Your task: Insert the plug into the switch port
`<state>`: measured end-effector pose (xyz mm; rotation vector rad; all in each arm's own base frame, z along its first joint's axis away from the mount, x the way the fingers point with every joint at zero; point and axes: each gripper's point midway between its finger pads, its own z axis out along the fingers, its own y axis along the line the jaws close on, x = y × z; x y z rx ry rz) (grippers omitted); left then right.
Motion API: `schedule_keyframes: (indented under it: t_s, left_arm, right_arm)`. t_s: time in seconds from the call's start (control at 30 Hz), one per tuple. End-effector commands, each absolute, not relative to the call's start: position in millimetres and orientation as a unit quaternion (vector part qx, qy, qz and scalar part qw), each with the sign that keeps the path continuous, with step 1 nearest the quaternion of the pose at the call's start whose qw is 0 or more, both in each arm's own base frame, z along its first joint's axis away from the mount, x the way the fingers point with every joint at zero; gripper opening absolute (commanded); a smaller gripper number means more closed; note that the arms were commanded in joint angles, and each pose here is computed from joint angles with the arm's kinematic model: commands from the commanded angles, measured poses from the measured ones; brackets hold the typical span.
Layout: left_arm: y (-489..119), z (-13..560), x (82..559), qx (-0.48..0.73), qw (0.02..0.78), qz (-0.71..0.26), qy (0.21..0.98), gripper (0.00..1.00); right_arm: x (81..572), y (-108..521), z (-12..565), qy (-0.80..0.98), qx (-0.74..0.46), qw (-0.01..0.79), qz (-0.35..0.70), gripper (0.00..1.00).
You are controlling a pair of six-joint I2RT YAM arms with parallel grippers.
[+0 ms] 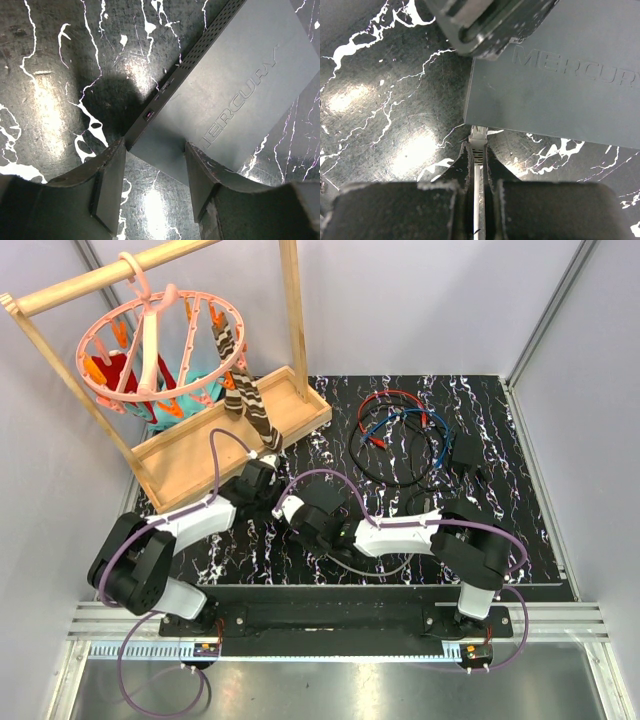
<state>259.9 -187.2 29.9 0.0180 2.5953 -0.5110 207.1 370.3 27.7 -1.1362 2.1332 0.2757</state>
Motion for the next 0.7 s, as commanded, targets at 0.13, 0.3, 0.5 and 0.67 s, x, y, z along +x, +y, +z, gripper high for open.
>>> schedule_keyframes:
  t_s: [0.13,0.3,0.5,0.67]
  left_arm:
    - [-214,19,136,0.035,0.019,-0.268,0.963,0.50]
    - [-211,12,135,0.041,0.013,-0.257,0.965,0.50]
    - [-203,15,160,0.055,0.051,-0.219,0.973,0.50]
    - [-189,17,187,0.052,0.077,-0.183,0.979,0.53]
  right_arm:
    - [281,435,151,0.741,-0.295,0.567,0.206,0.00]
    - [296,446,192,0.711,-0.314,0.594,0.208,0.00]
    - [275,456,153,0.728,-0.378,0.525,0.228,0.00]
    - [246,438,105,0.770,-0.367,0.455,0.255,0.06]
